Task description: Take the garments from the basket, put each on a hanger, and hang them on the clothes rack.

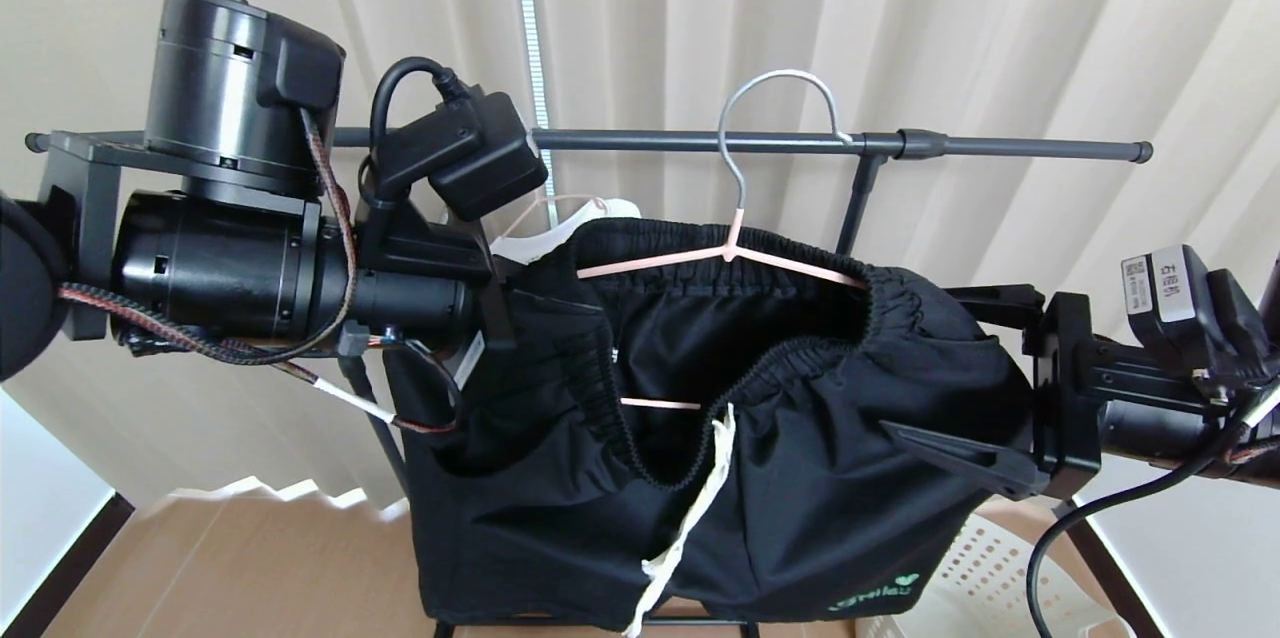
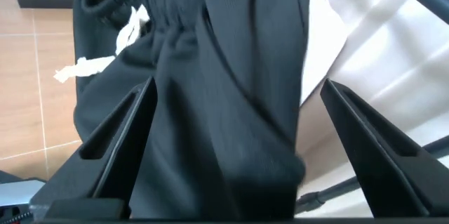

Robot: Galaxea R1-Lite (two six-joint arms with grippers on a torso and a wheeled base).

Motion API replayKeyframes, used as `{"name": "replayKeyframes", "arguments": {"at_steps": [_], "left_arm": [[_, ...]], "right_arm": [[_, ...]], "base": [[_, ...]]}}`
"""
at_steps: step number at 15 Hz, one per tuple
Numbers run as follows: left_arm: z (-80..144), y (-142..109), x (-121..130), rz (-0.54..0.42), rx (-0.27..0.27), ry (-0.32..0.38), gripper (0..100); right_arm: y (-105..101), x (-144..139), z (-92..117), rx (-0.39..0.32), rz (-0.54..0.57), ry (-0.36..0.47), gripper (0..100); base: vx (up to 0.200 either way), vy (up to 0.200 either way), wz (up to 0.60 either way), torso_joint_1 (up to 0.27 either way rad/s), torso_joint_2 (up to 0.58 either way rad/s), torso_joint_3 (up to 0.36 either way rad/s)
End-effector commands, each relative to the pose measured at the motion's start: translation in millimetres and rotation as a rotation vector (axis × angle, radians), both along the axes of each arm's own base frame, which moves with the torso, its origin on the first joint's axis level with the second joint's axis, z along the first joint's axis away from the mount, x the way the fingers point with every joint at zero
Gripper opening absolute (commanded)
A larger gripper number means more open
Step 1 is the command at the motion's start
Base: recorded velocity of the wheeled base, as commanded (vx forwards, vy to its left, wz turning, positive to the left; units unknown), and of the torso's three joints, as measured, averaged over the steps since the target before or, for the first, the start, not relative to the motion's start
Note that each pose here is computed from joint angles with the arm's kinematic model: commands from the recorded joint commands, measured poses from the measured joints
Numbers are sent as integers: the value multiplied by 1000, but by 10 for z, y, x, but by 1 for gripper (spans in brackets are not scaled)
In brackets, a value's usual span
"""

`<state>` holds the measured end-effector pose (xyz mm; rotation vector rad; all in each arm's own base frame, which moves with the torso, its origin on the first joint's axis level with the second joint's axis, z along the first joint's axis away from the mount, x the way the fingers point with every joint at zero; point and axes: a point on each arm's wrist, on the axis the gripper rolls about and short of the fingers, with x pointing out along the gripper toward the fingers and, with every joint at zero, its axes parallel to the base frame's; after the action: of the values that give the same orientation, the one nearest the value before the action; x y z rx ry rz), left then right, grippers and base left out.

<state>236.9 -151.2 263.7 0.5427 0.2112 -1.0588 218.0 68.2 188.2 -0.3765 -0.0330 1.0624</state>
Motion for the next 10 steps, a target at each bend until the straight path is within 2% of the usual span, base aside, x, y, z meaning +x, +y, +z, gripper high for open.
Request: {"name": "replayKeyframes", "arguments": {"at_steps": [1, 4, 10], "left_arm": [[14, 95, -32, 24, -4, -4, 0], [26, 169, -38, 47, -18, -27, 0], [73, 291, -72, 96, -51, -29, 0]], "right_arm": [[-40, -1, 6, 12, 28, 1, 100], [-137, 47, -25, 27, 55, 20, 100], [-188, 139, -113, 19, 30, 51, 100]], "base": [[0, 0, 0, 0, 0, 0], [0, 0, 0, 0, 0, 0], [0, 0, 0, 0, 0, 0]]}}
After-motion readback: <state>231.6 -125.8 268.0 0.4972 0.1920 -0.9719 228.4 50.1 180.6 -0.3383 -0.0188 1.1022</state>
